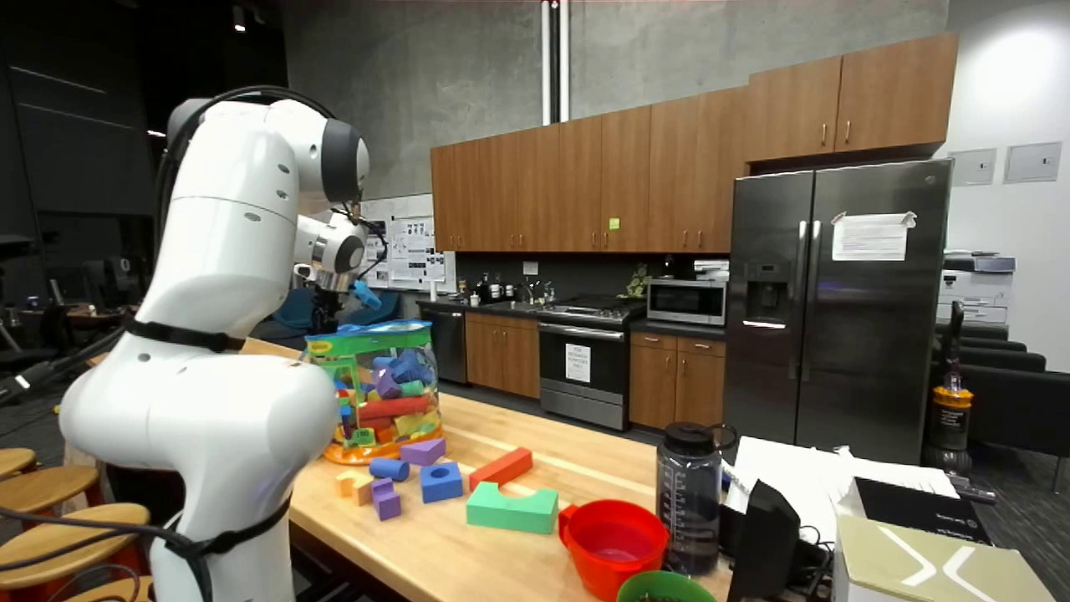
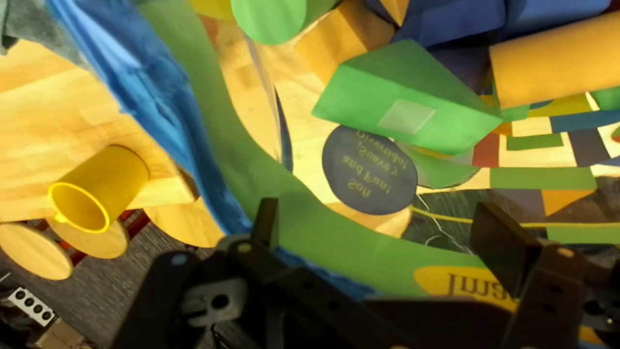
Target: Remove one green block from the clear bag and place it on the table.
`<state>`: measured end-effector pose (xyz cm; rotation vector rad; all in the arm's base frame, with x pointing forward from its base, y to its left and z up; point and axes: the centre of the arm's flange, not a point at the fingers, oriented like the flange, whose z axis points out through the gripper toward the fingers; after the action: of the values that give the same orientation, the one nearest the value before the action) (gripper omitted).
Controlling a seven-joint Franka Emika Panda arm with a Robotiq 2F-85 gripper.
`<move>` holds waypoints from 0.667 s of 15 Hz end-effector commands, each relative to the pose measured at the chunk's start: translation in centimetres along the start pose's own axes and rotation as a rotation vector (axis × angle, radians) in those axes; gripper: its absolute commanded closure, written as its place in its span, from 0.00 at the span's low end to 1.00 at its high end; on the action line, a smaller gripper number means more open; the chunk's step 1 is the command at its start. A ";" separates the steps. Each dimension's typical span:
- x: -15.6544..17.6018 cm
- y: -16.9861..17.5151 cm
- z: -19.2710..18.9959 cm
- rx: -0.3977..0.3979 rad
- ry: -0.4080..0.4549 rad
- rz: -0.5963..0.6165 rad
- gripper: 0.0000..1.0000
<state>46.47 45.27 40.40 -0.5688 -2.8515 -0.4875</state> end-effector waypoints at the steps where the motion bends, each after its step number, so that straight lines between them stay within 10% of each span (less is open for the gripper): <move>1: 0.9 1.1 1.5 -0.055 0.023 -0.047 0.00; 10: -3.1 -1.9 2.3 -0.073 -0.025 0.039 0.00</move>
<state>47.46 45.59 37.69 -0.5945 -2.8438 -0.5658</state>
